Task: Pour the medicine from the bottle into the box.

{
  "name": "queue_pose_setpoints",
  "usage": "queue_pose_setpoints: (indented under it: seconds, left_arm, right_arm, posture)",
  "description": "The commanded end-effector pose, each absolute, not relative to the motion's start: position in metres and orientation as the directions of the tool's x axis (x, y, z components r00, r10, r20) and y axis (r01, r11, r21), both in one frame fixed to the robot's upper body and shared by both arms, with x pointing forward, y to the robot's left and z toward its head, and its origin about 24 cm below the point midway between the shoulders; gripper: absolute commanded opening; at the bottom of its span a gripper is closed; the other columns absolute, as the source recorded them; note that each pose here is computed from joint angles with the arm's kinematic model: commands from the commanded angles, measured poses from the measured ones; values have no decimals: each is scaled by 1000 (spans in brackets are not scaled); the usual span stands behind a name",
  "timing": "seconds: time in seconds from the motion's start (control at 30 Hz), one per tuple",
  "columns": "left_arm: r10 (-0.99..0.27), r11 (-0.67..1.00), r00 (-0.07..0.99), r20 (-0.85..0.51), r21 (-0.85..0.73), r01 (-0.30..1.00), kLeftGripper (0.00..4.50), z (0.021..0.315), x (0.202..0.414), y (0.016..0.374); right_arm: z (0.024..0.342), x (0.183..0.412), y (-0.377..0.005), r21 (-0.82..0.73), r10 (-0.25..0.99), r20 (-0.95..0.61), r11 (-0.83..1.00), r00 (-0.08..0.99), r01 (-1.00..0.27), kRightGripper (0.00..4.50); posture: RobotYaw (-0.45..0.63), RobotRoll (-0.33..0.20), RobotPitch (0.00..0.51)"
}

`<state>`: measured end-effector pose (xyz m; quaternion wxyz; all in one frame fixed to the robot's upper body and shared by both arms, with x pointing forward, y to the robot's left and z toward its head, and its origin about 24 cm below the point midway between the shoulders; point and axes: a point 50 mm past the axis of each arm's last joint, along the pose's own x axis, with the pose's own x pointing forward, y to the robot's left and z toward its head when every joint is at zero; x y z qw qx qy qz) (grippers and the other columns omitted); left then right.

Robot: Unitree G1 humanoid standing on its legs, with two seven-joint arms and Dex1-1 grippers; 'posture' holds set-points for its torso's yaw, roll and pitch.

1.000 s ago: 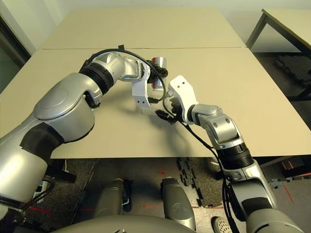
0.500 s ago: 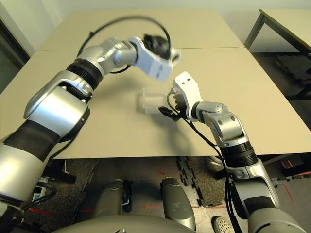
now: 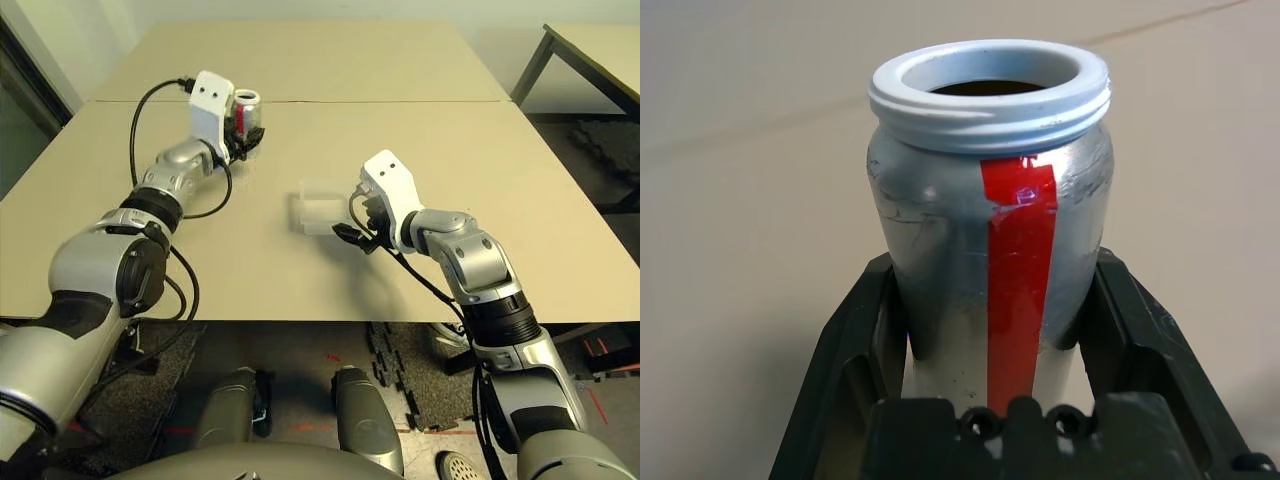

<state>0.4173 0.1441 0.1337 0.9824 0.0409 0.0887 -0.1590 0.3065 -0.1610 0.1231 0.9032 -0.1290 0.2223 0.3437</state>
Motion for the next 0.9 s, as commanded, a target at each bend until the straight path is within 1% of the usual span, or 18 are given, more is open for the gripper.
queue_pose_setpoints:
  seconds: [0.03,0.13,0.2,0.27,0.33,0.37,0.4,0.43,0.47,0.53,0.63,0.73,0.83,0.9]
  left_arm:
    - [-273,959,945,-177,27,282,2622,134,418,148]
    - [-260,961,950,-174,44,271,2622,137,418,151]
    - [-262,956,952,-161,92,279,2622,144,420,151]
    - [-331,873,934,-137,331,358,2622,163,423,142]
    - [-444,664,886,-131,616,424,2622,188,424,119]
    - [-503,474,850,-155,773,421,2622,201,423,104]
    - [-544,284,816,-198,871,400,2622,209,420,91]
    - [-563,43,788,-249,943,329,2621,216,417,78]
    - [-570,-153,768,-292,956,250,2621,219,414,69]
    - [-555,-424,754,-352,899,107,2621,223,411,58]
    - [-499,-711,762,-412,698,-88,2621,224,410,48]
    - [-481,-817,771,-418,534,-220,2621,225,409,40]
    - [-514,-835,751,-414,440,-329,2621,225,405,24]
    - [-545,-828,727,-417,405,-388,2621,225,401,11]
  right_arm:
    - [121,299,-159,-71,577,-508,711,639,-699,4500]
    - [119,296,-160,-65,576,-517,712,634,-699,4500]
    - [118,294,-161,-62,572,-521,714,633,-697,4500]
    - [118,293,-162,-61,569,-523,718,634,-694,4500]
    - [117,292,-163,-59,566,-524,721,636,-690,4500]
    - [117,293,-163,-58,565,-523,723,638,-688,4500]
    - [116,293,-163,-57,564,-522,725,640,-686,4500]
    - [116,294,-163,-57,563,-521,727,642,-684,4500]
    - [115,295,-163,-57,562,-519,729,644,-682,4500]
    - [114,296,-163,-56,561,-514,733,649,-678,4500]
    - [113,299,-162,-58,558,-502,741,661,-669,4500]
    - [113,302,-159,-57,557,-486,749,673,-660,4500]
    - [111,303,-157,-52,558,-477,753,678,-656,4500]
    - [110,302,-156,-49,558,-473,756,682,-653,4500]
  posture:
    - [-207,0,94]
    - [-212,0,91]
    - [-217,0,87]
    - [-216,0,84]
    - [-213,0,79]
    - [-211,0,77]
    - [-212,0,75]
    - [-212,0,73]
    - [-214,0,71]
    - [-224,0,62]
    - [-247,0,54]
    - [-265,0,48]
    - [-276,0,49]
    - [-287,0,49]
